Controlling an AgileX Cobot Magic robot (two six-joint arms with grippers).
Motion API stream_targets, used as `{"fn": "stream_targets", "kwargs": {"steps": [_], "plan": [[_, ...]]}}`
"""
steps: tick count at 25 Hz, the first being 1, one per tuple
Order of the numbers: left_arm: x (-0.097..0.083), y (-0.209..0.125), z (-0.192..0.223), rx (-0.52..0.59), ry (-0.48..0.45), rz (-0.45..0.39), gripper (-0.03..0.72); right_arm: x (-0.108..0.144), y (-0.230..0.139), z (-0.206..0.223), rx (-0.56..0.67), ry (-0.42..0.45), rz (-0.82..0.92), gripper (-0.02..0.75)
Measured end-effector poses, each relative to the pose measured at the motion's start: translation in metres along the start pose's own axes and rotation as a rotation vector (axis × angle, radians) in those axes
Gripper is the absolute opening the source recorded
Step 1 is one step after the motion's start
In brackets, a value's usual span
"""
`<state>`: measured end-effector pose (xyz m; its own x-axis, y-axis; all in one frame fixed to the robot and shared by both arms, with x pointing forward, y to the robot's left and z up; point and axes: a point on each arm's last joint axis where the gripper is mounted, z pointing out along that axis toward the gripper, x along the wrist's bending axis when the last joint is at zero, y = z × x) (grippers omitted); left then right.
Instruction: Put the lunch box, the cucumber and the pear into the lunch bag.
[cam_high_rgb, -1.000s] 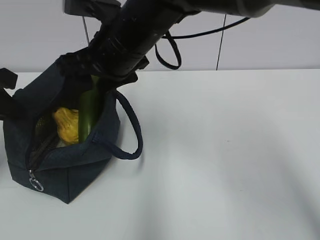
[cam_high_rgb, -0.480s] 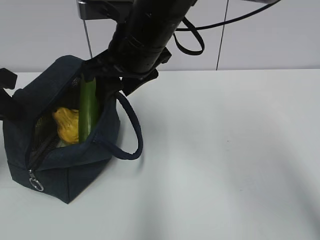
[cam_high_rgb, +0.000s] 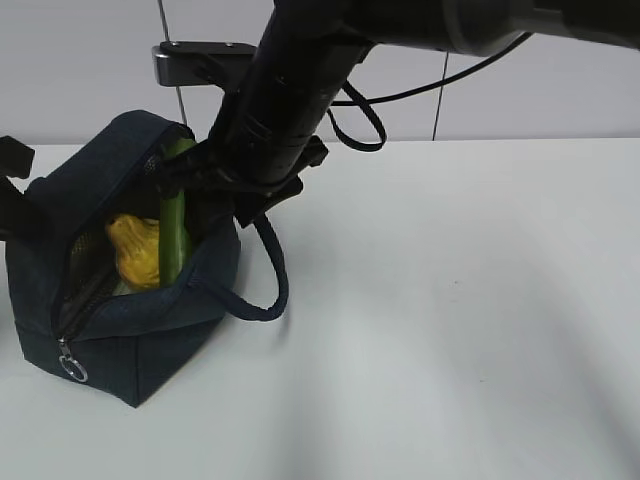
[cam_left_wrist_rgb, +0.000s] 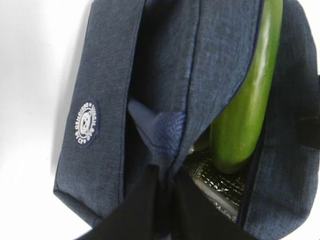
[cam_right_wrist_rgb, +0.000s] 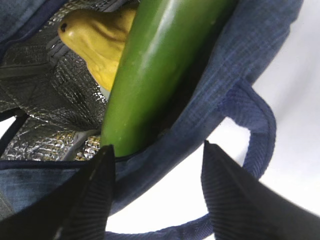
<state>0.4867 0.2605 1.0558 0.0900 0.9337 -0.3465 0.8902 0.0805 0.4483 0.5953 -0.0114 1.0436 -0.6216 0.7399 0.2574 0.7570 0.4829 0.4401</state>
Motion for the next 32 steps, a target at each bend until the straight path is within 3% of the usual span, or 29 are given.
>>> {"fn": "stream_targets", "kwargs": {"steps": [4, 9, 11, 14, 19, 28, 32], "plan": [[0.000, 0.000, 0.000, 0.003, -0.001, 0.000, 0.001, -0.003, -0.001, 0.010, 0.017, 0.000, 0.007, 0.358], [0.000, 0.000, 0.000, 0.004, -0.001, -0.001, 0.001, -0.004, -0.002, 0.013, 0.024, 0.000, 0.009, 0.081], [0.000, 0.000, 0.000, 0.004, -0.001, -0.001, 0.001, -0.004, -0.002, 0.013, 0.024, -0.002, 0.008, 0.025], [0.000, 0.000, 0.000, 0.004, -0.001, -0.001, 0.001, -0.006, -0.002, 0.013, 0.027, -0.030, -0.011, 0.013], [-0.010, -0.002, 0.002, 0.008, -0.043, 0.009, 0.001, -0.011, -0.001, -0.012, 0.013, -0.158, -0.087, 0.011], [-0.063, -0.011, 0.011, -0.003, -0.205, 0.112, 0.001, -0.024, -0.012, -0.059, 0.105, -0.419, -0.138, 0.010], [-0.079, -0.016, 0.021, 0.019, -0.249, 0.127, 0.001, -0.028, -0.016, -0.068, 0.142, -0.463, -0.129, 0.010]]}}
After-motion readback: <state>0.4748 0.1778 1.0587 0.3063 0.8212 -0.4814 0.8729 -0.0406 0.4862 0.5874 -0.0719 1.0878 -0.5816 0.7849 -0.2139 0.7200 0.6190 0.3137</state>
